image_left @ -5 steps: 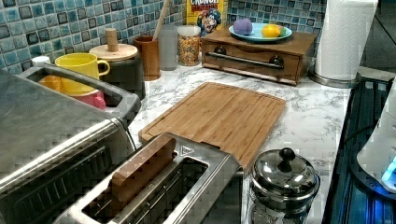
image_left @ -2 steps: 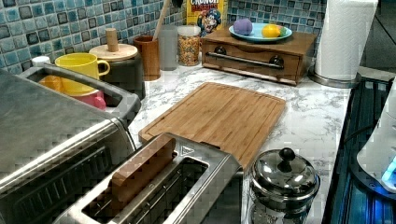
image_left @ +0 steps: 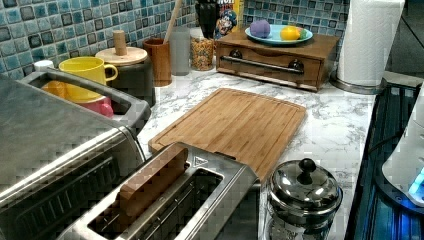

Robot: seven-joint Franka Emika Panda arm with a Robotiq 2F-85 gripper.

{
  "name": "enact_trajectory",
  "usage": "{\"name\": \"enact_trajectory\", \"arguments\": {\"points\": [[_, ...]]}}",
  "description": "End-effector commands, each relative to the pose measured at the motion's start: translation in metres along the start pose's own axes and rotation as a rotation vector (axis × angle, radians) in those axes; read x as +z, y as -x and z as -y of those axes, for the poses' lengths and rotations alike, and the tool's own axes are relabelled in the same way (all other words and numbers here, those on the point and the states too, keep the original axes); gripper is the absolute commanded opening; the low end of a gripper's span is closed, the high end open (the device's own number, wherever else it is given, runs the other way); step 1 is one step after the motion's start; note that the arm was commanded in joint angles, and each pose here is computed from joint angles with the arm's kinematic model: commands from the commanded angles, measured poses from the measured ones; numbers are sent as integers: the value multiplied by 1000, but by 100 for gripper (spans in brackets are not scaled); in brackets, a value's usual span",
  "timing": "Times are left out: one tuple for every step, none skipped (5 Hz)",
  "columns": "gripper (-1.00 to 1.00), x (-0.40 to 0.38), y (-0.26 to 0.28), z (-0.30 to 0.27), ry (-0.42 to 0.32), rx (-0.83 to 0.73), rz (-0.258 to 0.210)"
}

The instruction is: Turn on the toaster.

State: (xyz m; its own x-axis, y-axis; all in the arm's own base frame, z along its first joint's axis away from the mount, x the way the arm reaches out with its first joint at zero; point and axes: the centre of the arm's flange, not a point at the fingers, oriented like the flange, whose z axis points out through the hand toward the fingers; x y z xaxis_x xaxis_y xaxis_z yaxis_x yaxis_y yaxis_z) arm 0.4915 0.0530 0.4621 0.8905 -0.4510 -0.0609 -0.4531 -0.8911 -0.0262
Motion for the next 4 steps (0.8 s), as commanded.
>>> {"name": "enact_trajectory", "arguments": {"points": [[-100, -11, 96, 32, -47, -246, -13], [-100, 6, 122, 39, -12, -293, 20], [-100, 21, 145, 54, 25, -347, 57], [-100, 21, 168, 62, 3, -396, 51]]}}
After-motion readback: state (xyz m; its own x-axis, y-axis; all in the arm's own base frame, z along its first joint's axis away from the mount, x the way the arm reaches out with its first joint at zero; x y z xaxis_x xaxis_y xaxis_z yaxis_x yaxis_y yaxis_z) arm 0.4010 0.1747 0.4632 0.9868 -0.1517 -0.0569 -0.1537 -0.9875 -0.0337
